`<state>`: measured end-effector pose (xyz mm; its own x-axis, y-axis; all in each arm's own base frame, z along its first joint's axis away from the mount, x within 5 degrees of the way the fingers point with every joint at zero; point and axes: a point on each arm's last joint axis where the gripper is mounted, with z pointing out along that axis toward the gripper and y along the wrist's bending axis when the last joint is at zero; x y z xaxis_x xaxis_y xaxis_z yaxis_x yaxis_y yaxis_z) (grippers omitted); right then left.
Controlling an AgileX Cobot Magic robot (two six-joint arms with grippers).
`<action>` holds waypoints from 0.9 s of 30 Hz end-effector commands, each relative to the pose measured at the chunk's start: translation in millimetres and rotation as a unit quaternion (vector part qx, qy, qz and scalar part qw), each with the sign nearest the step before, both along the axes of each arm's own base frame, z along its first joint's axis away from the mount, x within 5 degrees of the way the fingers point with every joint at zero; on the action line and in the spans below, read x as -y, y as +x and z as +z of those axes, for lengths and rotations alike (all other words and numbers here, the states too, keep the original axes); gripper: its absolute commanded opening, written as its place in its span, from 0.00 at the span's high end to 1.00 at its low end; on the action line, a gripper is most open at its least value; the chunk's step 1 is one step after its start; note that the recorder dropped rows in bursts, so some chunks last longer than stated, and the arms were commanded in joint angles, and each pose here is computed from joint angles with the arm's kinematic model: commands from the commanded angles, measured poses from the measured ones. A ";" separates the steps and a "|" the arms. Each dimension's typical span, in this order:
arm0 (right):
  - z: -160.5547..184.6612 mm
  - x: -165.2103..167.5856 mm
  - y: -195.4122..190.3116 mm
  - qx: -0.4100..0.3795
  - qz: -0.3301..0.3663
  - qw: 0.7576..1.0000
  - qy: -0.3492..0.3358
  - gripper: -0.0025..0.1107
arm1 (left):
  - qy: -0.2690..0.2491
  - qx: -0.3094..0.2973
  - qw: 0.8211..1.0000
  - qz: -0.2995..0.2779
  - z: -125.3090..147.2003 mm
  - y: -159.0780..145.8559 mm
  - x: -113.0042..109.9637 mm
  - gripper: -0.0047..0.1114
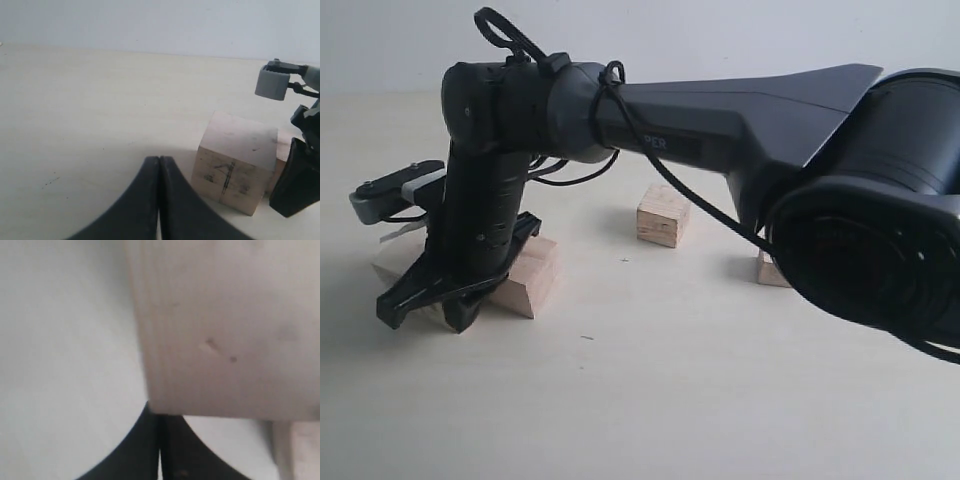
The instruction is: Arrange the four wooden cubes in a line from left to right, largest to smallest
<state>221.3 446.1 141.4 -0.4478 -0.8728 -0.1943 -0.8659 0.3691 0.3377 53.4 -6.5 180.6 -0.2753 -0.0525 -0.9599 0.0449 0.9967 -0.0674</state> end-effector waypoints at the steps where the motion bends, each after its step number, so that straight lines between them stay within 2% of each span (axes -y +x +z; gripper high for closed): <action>1: 12.3 -7.0 -15.0 -0.067 0.011 0.997 0.046 0.98 | -0.001 0.004 1.000 -0.002 0.7 -0.4 0.2 0.96; 3: 14.7 -12.7 -19.3 -0.068 0.008 0.995 0.067 0.98 | -0.001 0.004 1.000 -0.002 0.7 -0.4 0.2 0.96; 6: 13.0 -16.2 -16.5 -0.029 0.000 0.997 0.072 0.98 | -0.001 0.004 1.000 -0.002 0.7 -0.4 0.2 0.96; 13: 7.2 -17.2 -0.4 0.046 -0.063 0.995 0.061 0.98 | -0.001 0.004 1.000 -0.002 0.7 -0.4 0.2 0.96; 19: 4.3 -11.2 12.3 0.111 -0.077 0.990 0.030 0.98 | -0.001 0.004 1.000 -0.002 0.7 -0.4 0.2 0.96; 27: 3.0 -7.9 12.0 0.111 -0.073 0.991 0.010 0.98 | -0.001 0.004 1.000 -0.002 0.7 -0.4 0.2 0.96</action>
<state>230.2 458.2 142.1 -0.5160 -0.7904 -0.3301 -0.8564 0.4844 0.1788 53.4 -6.5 180.6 -0.2753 -0.0525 -0.9599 0.0449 0.9967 -0.0674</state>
